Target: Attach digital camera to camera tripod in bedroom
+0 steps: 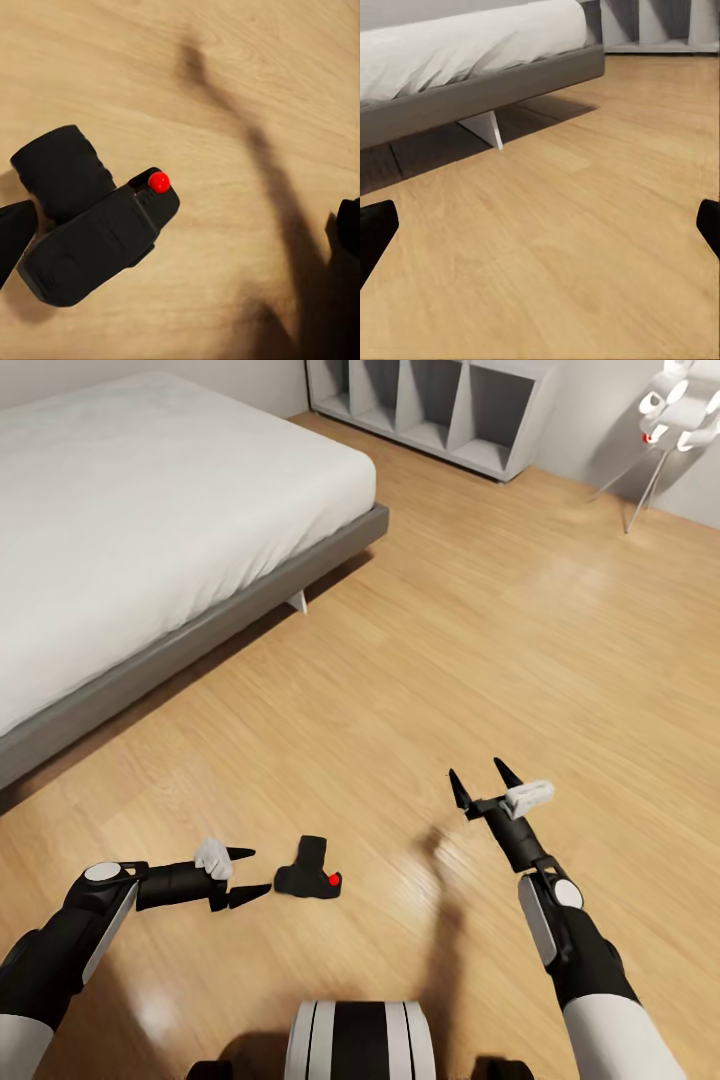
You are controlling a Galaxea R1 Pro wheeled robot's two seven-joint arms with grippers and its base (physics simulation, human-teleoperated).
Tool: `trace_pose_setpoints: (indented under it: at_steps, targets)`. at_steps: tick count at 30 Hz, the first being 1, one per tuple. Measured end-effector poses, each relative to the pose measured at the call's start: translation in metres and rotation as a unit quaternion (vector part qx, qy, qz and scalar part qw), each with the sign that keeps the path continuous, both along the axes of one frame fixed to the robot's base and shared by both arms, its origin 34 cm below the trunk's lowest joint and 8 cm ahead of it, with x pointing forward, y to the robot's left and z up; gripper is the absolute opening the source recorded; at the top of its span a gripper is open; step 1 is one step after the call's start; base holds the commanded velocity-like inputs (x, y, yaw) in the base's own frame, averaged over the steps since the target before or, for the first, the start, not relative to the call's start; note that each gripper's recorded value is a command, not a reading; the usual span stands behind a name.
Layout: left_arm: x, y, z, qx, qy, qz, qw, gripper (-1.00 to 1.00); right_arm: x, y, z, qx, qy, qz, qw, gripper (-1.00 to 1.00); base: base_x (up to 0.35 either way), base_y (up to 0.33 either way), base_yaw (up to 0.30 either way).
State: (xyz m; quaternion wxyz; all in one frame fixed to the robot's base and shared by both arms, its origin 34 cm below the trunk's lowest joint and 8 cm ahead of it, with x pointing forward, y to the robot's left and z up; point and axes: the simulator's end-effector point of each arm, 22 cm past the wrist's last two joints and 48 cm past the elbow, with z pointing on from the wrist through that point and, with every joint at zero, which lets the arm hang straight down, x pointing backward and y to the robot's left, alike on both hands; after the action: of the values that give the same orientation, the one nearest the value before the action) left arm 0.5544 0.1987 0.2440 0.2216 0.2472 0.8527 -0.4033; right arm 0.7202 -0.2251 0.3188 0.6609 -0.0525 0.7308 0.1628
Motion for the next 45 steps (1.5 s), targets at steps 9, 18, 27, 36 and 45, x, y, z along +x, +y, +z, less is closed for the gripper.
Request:
trace_pose_setpoints:
  at_steps: [9,18,27,36,45]
  targets:
    - [-0.009,-0.001,-0.018,0.0,0.018,0.0,0.9998,1.0,0.006,-0.006,-0.008,-0.009,-0.007,-0.043,0.999,1.0,0.0,0.0,0.0]
    - [-0.02,-0.001,-0.036,0.0,0.037,0.0,0.9993,1.0,0.003,-0.007,-0.018,-0.016,-0.021,-0.051,0.9983,1.0,0.0,0.0,0.0]
    - [-0.03,0.0,-0.054,0.0,0.056,0.0,0.9984,1.0,-0.004,-0.009,-0.033,-0.021,-0.025,-0.056,0.9979,1.0,0.0,0.0,0.0]
    - [-0.041,0.001,-0.071,0.001,0.074,0.001,0.9973,1.0,-0.011,-0.011,-0.054,-0.025,-0.015,-0.059,0.9978,1.0,0.0,0.0,0.0]
    - [-0.024,0.027,-0.074,0.017,0.057,0.026,0.9979,1.0,-0.02,-0.014,-0.077,-0.028,0.002,-0.062,0.9977,1.0,0.0,0.0,0.0]
